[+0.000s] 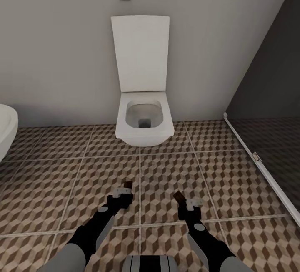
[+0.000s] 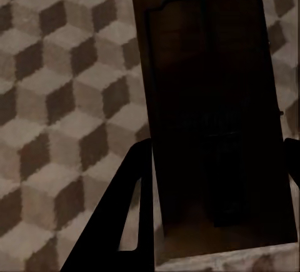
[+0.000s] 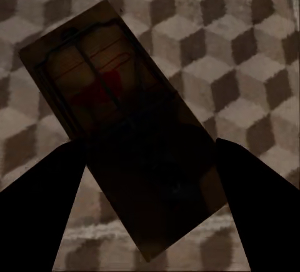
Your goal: Take the four mousetraps from the cabinet in the bathroom and place them on the bathroom floor. Make sure all four end up on the same floor surface, and ensure that at least two of them are either under or directly next to the same bathroom sink.
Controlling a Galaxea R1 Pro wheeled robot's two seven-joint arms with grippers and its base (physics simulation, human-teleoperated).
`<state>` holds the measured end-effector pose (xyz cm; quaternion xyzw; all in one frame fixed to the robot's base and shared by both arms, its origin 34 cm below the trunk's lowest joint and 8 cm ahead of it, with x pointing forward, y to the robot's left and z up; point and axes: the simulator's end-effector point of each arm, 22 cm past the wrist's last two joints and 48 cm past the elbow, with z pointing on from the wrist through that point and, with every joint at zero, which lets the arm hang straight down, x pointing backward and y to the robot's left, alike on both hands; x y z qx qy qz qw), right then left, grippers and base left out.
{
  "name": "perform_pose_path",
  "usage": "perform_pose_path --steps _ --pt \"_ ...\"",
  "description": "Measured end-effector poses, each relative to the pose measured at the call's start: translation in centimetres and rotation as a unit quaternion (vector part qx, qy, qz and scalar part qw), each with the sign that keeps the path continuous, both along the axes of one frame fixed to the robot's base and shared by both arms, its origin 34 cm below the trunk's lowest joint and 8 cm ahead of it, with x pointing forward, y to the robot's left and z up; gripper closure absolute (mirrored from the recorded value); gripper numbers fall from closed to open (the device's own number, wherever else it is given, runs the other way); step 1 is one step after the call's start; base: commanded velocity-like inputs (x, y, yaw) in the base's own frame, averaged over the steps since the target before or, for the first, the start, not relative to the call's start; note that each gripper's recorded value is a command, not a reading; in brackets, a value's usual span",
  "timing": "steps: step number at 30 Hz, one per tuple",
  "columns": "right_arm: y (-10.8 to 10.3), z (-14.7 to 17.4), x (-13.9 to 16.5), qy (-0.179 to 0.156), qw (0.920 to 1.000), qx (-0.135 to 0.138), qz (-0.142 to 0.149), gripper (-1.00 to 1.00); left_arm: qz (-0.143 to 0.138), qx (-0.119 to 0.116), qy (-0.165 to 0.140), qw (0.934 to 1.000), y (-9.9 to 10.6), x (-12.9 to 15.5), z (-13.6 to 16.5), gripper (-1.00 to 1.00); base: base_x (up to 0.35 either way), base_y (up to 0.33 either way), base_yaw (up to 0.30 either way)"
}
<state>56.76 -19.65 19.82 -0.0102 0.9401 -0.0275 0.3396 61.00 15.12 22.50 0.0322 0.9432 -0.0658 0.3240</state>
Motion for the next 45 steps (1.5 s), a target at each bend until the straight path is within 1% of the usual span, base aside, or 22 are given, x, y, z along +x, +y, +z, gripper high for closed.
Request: perform_pose_path --steps 4,8,12,17,21,31,37,45 --pt "0.0 -0.3 -0.4 0.013 0.9998 0.01 -0.014 1.0 0.0 -0.001 -0.004 1.0 0.0 0.3 0.3 1.0 0.0 0.0 0.0" --pt "0.2 0.0 0.0 0.009 0.9997 0.014 -0.015 1.0 -0.001 0.0 -0.002 1.0 0.0 0.2 0.1 1.0 0.0 0.0 0.0" --pt "0.4 0.4 0.5 0.003 0.9997 0.017 -0.015 1.0 -0.001 0.003 0.011 0.9999 0.2 -0.8 -0.7 1.0 0.0 0.0 0.0" --pt "0.5 0.7 0.8 -0.001 0.9997 0.018 -0.015 1.0 -0.001 0.01 0.041 0.9991 0.6 -3.1 -2.6 1.0 0.102 0.0 0.0" --pt "0.6 0.7 0.9 -0.002 0.9997 0.019 -0.015 1.0 -0.002 0.011 0.049 0.9988 0.7 -3.7 -3.0 1.0 0.279 0.0 0.0" --pt "0.7 0.6 0.7 0.003 0.9997 0.02 -0.015 1.0 -0.002 0.011 0.05 0.9987 0.7 -3.8 -3.1 1.0 0.328 0.0 0.0" --pt "2.3 0.3 0.2 0.017 0.9994 0.028 -0.008 1.0 -0.002 0.011 0.05 0.9987 0.7 -3.8 -3.1 1.0 0.299 0.0 0.0" --pt "3.3 0.4 0.1 0.019 0.9992 0.036 -0.005 1.0 -0.002 0.011 0.05 0.9987 0.5 -3.8 -3.1 1.0 0.054 0.0 0.0"
